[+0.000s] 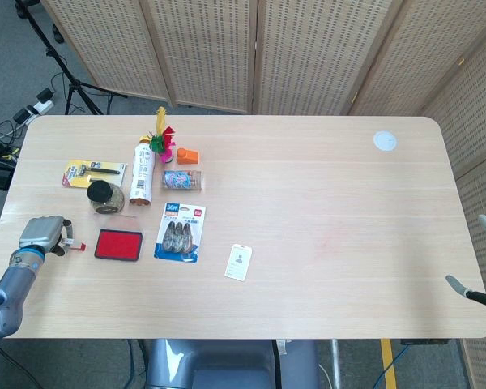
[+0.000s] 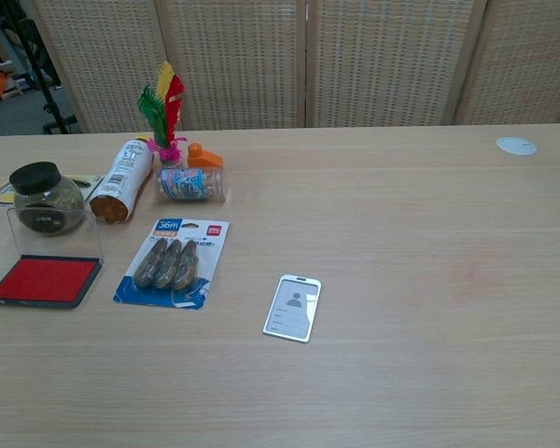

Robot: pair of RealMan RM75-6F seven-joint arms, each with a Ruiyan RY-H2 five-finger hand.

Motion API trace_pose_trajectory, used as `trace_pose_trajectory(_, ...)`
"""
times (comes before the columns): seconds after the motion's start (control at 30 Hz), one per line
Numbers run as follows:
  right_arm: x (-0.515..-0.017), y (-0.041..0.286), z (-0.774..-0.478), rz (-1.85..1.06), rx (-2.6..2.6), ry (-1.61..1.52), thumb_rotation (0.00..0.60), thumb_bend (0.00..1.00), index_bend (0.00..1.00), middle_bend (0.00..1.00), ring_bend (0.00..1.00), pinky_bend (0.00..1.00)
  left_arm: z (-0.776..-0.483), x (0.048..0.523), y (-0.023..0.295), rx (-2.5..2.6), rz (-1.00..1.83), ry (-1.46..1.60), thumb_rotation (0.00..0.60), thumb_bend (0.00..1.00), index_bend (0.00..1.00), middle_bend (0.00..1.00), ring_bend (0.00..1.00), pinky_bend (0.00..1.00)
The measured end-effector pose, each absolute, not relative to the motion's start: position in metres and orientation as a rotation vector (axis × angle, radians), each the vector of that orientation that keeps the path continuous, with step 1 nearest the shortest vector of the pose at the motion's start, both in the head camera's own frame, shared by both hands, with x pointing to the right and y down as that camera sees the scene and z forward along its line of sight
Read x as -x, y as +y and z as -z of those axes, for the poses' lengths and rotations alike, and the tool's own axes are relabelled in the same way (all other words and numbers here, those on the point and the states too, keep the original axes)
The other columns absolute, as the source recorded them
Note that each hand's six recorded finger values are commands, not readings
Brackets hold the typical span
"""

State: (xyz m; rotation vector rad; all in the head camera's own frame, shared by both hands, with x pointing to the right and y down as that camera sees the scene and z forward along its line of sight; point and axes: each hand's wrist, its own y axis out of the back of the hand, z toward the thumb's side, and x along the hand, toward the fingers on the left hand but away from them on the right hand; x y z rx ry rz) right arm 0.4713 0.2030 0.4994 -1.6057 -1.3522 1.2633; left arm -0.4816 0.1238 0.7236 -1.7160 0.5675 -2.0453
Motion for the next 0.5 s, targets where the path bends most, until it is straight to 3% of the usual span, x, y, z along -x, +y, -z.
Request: trace_pose_trajectory(0.5,-0.4714,0.2029,-0.4989,-1.262,1.607,-1.353,0.600,0.00,0.00,0.00,0.00,0.00,-0.7225,0.4854,0.1256,1.707,2.062,0.560,0.600,0.33,0.47,1.00,0.99,0.90)
